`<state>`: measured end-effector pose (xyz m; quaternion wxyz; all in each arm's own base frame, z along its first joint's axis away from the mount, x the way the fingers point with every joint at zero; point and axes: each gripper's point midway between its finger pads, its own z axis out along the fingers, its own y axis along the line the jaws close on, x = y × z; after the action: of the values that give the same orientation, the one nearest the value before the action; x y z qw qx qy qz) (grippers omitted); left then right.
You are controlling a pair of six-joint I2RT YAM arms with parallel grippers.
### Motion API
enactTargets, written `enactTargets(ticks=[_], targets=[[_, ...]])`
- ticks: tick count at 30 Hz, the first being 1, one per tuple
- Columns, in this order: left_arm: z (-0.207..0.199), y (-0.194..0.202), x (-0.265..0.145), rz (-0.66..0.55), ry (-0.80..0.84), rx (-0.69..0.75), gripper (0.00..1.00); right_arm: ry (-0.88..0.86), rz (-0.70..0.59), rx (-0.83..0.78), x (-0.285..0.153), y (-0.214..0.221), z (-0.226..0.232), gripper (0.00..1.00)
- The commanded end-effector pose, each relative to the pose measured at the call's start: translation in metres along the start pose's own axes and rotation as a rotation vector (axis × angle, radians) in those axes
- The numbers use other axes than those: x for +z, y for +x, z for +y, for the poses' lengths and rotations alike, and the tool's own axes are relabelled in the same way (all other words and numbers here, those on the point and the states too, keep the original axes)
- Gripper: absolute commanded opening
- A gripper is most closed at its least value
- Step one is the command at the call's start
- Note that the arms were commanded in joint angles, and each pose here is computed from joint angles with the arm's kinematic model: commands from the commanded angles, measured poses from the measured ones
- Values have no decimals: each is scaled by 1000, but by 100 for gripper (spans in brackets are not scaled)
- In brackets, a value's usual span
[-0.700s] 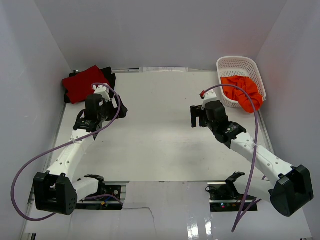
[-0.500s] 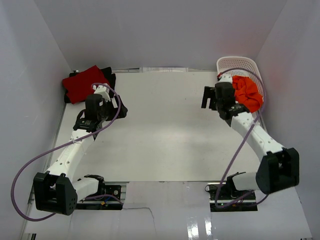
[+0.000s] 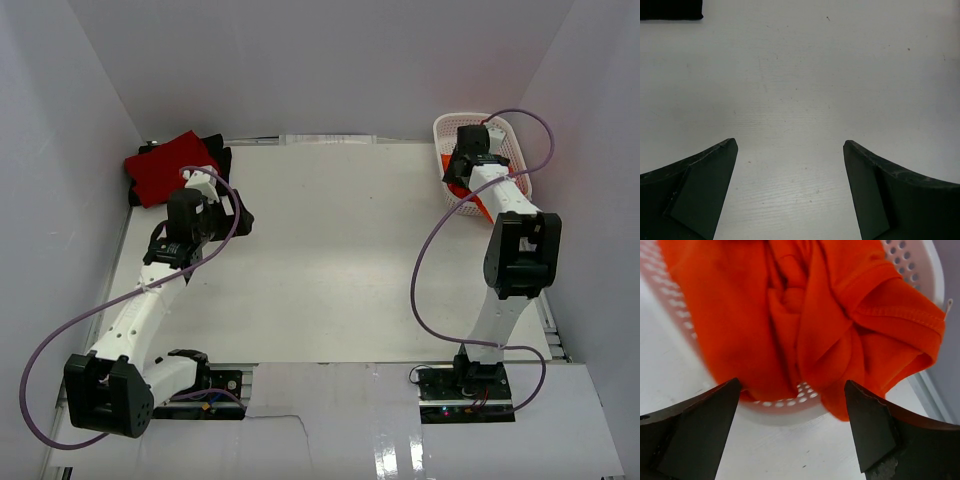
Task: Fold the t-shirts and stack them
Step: Grab crumpled tshirt from bin with the right arm
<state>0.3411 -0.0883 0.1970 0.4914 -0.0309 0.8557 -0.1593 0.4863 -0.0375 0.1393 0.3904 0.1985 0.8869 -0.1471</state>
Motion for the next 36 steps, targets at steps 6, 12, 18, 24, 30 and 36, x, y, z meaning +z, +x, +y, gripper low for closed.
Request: enactTargets(ticks=[6,12,18,24,30,36], targets=[[-4,-18,-8,-49,5,18,98,124,3,63,32,-21,-37,92],[-3,-18,-5,-44,-4,18,98,134,60,58,54,-5,-39,39],[-1,-17,-5,-42,-11,18,98,-32,24,88,36,-36,-11,8],[-2,-15,-2,-30,-3,16,98,-341,-210,0,-75,-112,61,8],[-3,-14,-3,-29,-1,13,98,-780,-322,-101,-212,-125,130,8],[-2,-17,-5,-41,-5,12,98,-1053,-381,-278,-338,-83,159,8]])
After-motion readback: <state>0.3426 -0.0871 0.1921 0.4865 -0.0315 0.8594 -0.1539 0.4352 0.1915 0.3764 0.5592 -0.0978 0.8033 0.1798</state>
